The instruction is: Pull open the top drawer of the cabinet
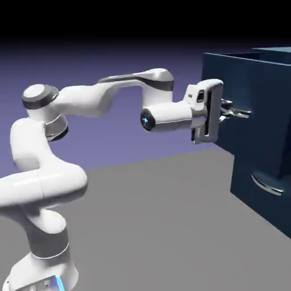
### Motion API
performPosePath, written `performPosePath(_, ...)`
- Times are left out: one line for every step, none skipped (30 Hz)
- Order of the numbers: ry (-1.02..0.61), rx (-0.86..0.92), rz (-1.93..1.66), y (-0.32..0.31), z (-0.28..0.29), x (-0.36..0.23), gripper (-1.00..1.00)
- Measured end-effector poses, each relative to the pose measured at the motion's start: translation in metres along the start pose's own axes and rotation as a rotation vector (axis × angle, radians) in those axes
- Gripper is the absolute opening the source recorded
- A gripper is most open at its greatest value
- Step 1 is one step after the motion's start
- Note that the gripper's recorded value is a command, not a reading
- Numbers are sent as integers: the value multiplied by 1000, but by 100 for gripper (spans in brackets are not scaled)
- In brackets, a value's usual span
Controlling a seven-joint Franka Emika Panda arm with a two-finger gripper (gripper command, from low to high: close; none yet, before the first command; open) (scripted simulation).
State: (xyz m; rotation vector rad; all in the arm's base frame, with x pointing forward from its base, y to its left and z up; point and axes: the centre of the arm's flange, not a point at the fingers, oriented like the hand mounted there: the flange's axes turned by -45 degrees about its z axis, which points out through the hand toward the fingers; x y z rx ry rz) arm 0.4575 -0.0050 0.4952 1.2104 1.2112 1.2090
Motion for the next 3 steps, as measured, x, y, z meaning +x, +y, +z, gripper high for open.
performPosePath(0,0,0,0,-1,0,100)
performPosePath(0,-2,0,0,-1,0,100)
performPosePath(0,-2,0,0,-1,0,100)
